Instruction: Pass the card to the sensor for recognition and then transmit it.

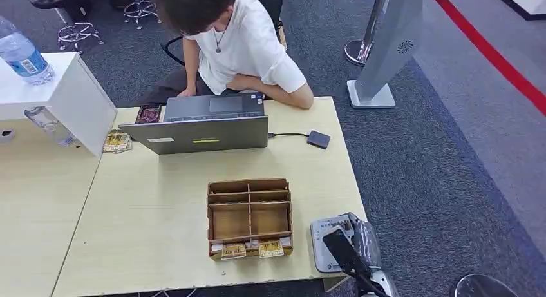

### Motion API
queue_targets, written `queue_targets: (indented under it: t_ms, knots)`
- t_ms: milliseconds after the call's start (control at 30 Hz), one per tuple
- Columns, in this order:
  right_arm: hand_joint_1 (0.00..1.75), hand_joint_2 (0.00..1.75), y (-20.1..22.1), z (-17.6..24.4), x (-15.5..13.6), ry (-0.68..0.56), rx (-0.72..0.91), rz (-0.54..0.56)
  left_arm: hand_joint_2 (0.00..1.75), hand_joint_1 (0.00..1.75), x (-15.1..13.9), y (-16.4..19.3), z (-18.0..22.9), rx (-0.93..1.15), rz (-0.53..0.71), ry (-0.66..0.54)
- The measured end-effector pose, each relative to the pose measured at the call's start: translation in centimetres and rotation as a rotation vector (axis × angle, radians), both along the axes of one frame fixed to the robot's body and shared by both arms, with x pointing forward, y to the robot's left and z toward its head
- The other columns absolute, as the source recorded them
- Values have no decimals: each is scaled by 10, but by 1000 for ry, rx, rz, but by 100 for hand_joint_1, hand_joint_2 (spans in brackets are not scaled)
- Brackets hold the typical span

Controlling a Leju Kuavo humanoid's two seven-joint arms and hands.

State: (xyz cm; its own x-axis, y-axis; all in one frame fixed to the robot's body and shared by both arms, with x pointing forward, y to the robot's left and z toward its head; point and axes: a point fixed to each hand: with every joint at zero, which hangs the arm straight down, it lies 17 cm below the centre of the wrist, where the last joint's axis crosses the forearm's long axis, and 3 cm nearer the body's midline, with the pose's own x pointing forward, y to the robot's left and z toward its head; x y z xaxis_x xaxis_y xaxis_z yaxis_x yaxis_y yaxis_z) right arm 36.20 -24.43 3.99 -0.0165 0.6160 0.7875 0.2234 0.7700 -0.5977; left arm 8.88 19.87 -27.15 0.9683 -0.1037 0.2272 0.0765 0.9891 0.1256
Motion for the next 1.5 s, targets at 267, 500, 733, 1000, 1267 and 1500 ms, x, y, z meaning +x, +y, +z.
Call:
queue_targets:
  t_ms: [267,500,733,1000,1267,1500]
  knots:
    - [175,175,0,-6,2,22,-45,0,0,0,0,0,0,-2,0,0]
    - [175,175,-2,-10,1,35,-103,-16,0,0,0,-1,0,-4,-2,0]
    - [175,175,-4,-12,2,43,-148,-25,0,0,0,-1,0,-6,-2,1]
    - [175,175,-5,-14,3,47,-172,-30,0,0,0,-1,0,-5,-4,1]
    - [175,175,-5,-14,3,46,-184,-32,0,0,-1,-1,0,-5,0,2]
    - [175,175,-7,-8,3,23,-249,-49,0,0,-1,-1,0,-5,-7,5]
